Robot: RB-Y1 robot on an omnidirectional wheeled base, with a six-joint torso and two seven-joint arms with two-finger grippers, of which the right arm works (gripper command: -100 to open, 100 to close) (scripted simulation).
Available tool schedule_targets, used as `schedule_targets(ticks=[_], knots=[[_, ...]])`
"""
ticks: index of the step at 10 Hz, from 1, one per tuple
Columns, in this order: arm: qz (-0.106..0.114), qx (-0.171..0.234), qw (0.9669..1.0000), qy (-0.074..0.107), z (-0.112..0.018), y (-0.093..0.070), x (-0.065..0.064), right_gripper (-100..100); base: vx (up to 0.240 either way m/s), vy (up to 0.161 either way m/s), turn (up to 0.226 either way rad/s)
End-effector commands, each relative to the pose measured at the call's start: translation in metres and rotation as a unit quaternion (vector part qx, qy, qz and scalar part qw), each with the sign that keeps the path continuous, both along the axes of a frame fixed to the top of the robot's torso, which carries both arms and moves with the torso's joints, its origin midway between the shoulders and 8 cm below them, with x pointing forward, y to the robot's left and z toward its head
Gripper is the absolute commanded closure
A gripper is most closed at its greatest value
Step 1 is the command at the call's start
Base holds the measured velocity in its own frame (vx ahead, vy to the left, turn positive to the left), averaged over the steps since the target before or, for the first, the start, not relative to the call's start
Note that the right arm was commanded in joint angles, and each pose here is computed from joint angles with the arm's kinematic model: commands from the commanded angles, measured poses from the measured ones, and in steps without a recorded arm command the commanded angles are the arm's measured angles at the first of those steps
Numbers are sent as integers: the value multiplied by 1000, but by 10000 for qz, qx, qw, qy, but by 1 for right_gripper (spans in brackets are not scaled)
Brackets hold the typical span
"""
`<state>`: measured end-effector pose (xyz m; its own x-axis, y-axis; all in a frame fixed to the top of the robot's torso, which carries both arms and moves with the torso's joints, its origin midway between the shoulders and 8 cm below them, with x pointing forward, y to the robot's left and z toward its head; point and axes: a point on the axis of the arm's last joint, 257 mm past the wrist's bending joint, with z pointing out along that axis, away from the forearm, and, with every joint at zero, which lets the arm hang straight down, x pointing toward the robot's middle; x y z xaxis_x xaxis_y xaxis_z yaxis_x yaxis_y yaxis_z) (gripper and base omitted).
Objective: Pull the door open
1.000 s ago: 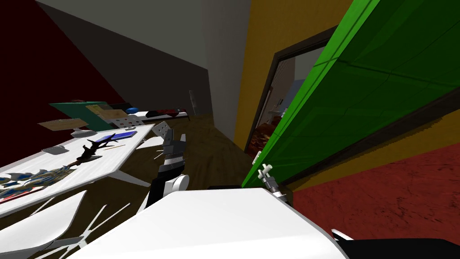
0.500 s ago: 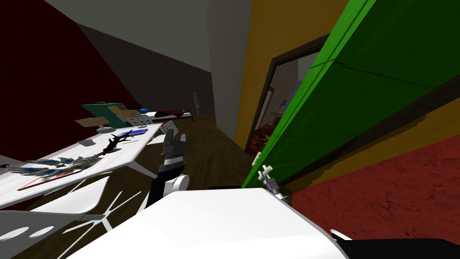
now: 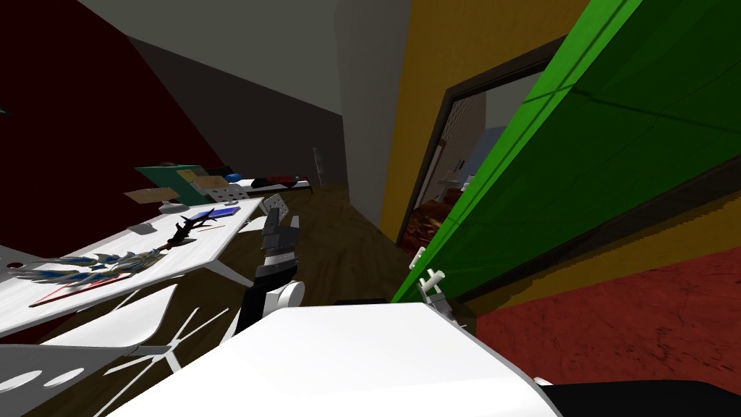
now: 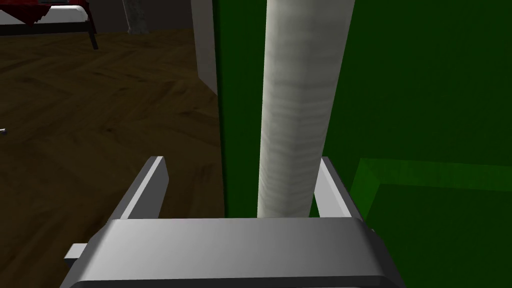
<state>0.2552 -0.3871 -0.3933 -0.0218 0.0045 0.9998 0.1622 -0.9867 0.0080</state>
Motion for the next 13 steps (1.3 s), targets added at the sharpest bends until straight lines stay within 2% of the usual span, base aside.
schedule_targets(ticks=[1, 5, 6, 7, 10, 11, 13], knots=[[146, 114, 9998, 11, -5, 18, -13, 100, 40, 30, 36], [254, 138, 9996, -21, -6, 27, -29, 100, 19, -4, 20], [242, 84, 9997, 15, -8, 24, -31, 100, -1, 12, 14], [298, 146, 9994, -32, -6, 30, -36, 100, 0, 0, 0], [280, 55, 9996, 29, -9, 25, -39, 100, 9, 0, 2], [320, 151, 9994, -37, -6, 32, -39, 100, 2, -8, -1], [342, 155, 9993, -42, -6, 33, -43, 100, 2, -8, 18]])
